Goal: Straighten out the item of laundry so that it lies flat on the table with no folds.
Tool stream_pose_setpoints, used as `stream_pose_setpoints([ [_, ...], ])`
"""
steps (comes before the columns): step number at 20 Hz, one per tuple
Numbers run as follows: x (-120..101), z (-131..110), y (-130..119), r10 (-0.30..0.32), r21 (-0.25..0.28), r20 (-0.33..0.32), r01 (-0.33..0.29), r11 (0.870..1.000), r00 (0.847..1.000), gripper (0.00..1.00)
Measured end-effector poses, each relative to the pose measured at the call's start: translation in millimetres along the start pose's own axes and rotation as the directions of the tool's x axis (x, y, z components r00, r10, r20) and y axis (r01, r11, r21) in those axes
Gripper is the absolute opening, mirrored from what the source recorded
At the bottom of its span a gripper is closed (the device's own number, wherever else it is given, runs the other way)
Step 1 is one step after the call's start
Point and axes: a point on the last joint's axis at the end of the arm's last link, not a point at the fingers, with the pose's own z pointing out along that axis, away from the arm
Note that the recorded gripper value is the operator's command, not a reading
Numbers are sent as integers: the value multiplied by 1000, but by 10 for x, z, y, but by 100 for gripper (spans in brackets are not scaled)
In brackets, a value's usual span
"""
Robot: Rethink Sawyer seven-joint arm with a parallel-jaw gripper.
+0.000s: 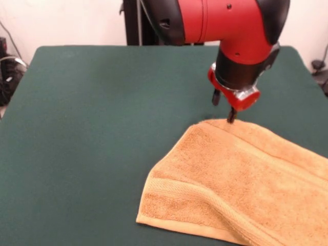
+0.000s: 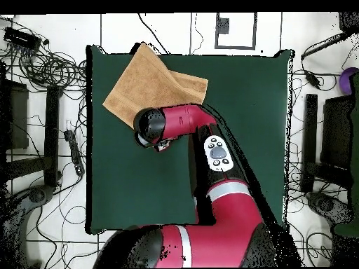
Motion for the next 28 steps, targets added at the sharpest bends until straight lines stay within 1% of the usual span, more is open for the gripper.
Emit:
stream_pose_setpoints([
  [1, 89, 101, -106, -10, 8, -8, 11, 1000, 1000, 0],
  [3, 103, 128, -120, -14, 4, -5, 14, 1000, 1000, 0],
  [4, 112, 169, -133, -20, -6, 6, 20, 1000, 1000, 0],
  [7, 94, 314, -127, -50, -57, 75, 54, 997, 996, 0],
  [8, 111, 342, -122, -73, -82, 130, 84, 993, 989, 0],
  [10, 152, 324, -119, -86, -83, 157, 100, 992, 984, 0],
  [11, 189, 335, -123, -103, -81, 190, 120, 989, 976, 0],
  [13, 212, 341, -138, -118, -76, 214, 136, 988, 970, 0],
  [14, 223, 345, -151, -126, -70, 227, 145, 987, 966, 100],
  [20, 160, 327, -256, -128, -43, 248, 142, 989, 960, 100],
  [24, 95, 324, -275, -116, -46, 244, 131, 990, 963, 100],
  [28, -51, 303, -317, -88, -54, 238, 104, 993, 967, 100],
])
